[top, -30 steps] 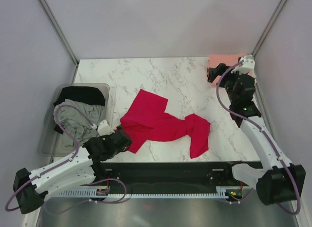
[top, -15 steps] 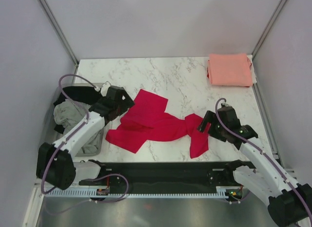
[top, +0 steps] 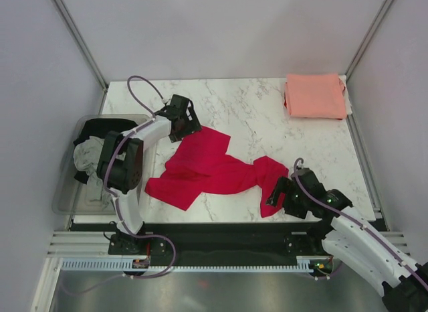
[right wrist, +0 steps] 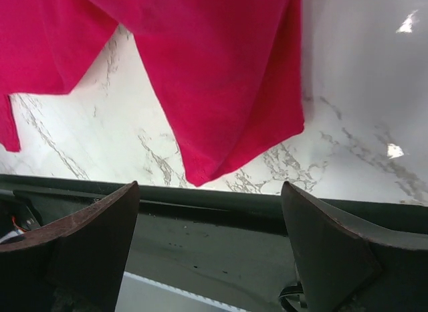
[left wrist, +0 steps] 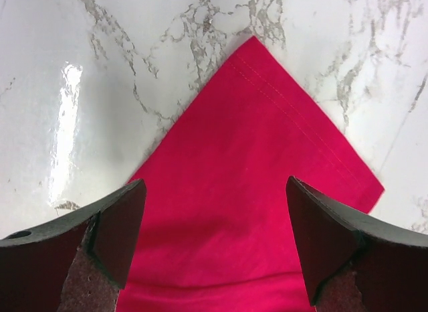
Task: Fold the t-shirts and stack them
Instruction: Flatten the tshirt out
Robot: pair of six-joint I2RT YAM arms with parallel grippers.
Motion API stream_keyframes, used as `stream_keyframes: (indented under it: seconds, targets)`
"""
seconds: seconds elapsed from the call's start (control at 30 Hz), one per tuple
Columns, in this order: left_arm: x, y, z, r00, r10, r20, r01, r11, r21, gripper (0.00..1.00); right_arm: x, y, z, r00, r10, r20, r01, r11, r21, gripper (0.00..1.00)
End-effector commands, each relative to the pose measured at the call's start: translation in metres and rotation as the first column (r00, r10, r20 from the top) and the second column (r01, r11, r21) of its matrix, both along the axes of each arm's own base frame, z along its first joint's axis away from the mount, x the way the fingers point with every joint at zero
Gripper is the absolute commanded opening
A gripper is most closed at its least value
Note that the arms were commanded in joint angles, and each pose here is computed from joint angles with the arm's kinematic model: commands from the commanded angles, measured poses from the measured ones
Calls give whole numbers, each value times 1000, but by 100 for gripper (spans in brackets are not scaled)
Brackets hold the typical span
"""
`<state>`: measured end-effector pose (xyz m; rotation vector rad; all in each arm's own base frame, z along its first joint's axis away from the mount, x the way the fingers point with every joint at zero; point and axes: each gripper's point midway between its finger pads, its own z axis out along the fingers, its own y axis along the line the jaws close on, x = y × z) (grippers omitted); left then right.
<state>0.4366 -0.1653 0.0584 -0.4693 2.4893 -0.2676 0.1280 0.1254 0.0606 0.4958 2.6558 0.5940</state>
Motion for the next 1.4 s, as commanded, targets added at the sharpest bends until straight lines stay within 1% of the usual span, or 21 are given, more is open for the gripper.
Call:
stream_keyframes:
  seconds: [0.0, 0.03, 0.07, 0.17, 0.3, 0.37, 0.53, 0.57, 0.63, 0.73, 0.83, 0.87, 0.93, 0.97, 1.03, 1.07, 1.1, 1.17, 1.23, 1.33, 1.37]
  targets:
    - [17, -5, 3, 998, -50, 27, 50, 999, -7, 92, -7, 20, -10, 998, 47, -50, -46, 998, 33, 94]
    - [17, -5, 0, 999, -50, 20, 50, 999, -7, 92, -8, 24, -15, 996, 59, -63, -58, 998, 26, 93]
    - [16, -6, -3, 998, -55, 14, 55, 998, -10, 91, -13, 31, -19, 992, 103, -68, -102, 995, 17, 93]
    - [12, -5, -12, 998, -57, -7, 57, 998, -7, 91, -17, 48, -27, 985, 147, -92, -148, 989, -11, 93]
    - [7, -2, -15, 998, -59, -10, 59, 998, 2, 91, -13, 51, -33, 986, 142, -88, -147, 988, -53, 89]
    - [7, 0, -16, 998, -59, -7, 59, 998, 7, 91, -6, 50, -32, 989, 136, -64, -141, 987, -80, 87]
    - [6, -1, -20, 998, -64, -11, 64, 998, 4, 91, 7, 52, -28, 991, 130, -41, -134, 983, -124, 81]
    - [6, -3, -21, 998, -68, -15, 68, 998, 1, 90, 9, 51, -29, 991, 127, -41, -131, 982, -136, 77]
    - [5, -3, -23, 997, -69, -19, 69, 998, 1, 90, 12, 44, -35, 992, 117, -47, -124, 973, -192, 74]
    - [4, -2, -25, 997, -67, -21, 67, 998, 2, 90, 8, 37, -46, 991, 115, -75, -130, 962, -241, 65]
    - [5, -3, -25, 997, -69, -20, 69, 998, -9, 89, 2, 35, -51, 989, 119, -82, -137, 955, -262, 47]
    - [6, -5, -25, 997, -76, -19, 75, 997, -21, 89, -1, 34, -52, 989, 127, -81, -145, 950, -275, 39]
    - [7, -7, -26, 996, -90, -17, 89, 996, -30, 88, -5, 30, -53, 988, 130, -86, -150, 945, -291, 29]
    - [8, -8, -27, 995, -95, -19, 95, 995, -30, 87, -6, 28, -54, 988, 129, -88, -150, 943, -296, 21]
    - [9, -7, -33, 995, -95, -28, 95, 995, -19, 87, -9, 25, -54, 988, 129, -89, -150, 943, -297, 12]
    - [10, -5, -36, 995, -91, -30, 91, 996, -10, 87, -9, 24, -53, 988, 126, -86, -146, 944, -296, 2]
    - [11, -5, -38, 995, -93, -33, 93, 996, -3, 87, -9, 23, -52, 989, 126, -83, -146, 944, -297, 0]
    - [18, -5, -41, 996, -88, -30, 88, 996, 10, 88, -9, 22, -51, 988, 131, -81, -149, 942, -301, 0]
    - [26, -4, -36, 997, -82, -14, 83, 996, 25, 88, -9, 21, -52, 988, 133, -83, -152, 940, -306, 0]
    - [31, 5, -21, 997, -69, 18, 67, 995, 72, 87, -12, 19, -54, 986, 137, -91, -159, 937, -311, 0]
    - [35, 12, -5, 997, -44, 59, 37, 994, 104, 87, -11, 20, -53, 987, 138, -84, -157, 939, -305, 0]
